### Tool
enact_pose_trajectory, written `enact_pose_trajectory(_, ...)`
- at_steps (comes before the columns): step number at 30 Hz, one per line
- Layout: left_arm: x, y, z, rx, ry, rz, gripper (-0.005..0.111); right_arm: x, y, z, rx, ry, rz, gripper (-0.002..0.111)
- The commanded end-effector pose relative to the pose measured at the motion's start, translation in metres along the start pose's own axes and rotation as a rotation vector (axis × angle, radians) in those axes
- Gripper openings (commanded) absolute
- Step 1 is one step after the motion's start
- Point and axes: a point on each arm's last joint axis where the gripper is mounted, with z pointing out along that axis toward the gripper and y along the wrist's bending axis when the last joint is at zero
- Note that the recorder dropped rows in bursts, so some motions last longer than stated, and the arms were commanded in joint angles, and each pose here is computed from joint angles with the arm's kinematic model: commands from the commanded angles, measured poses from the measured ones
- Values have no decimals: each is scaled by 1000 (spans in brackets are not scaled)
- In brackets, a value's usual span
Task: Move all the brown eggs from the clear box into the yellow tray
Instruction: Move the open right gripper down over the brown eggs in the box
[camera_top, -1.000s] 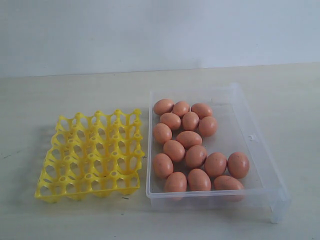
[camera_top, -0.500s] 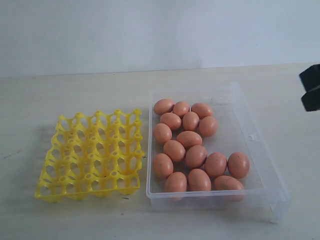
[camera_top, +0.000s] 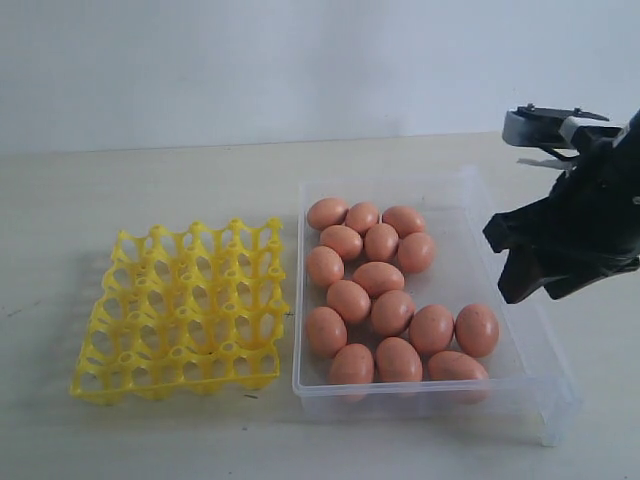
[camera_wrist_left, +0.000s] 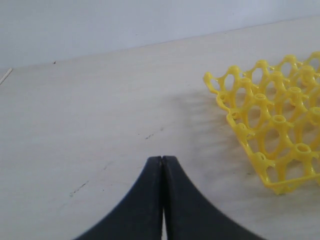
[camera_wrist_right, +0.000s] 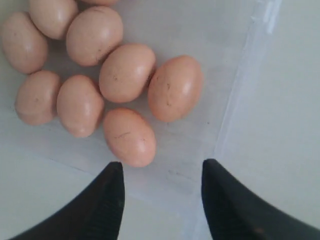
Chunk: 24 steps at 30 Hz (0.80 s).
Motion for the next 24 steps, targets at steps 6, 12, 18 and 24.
enact_pose_trajectory(6, -2, 0, -1, 4, -16, -6, 0, -23, 39, 1, 3, -116, -139, 46)
enact_pose_trajectory(12, -2, 0, -1, 4, -16, -6, 0, -41, 63, 7, 46, -103, -152, 46)
enact_pose_trajectory(18, -2, 0, -1, 4, -16, -6, 0, -48, 76, 37, 88, 18, -142, 46)
enact_pose_trajectory(24, -2, 0, -1, 4, -16, -6, 0, -50, 73, 64, 105, 91, -81, 46)
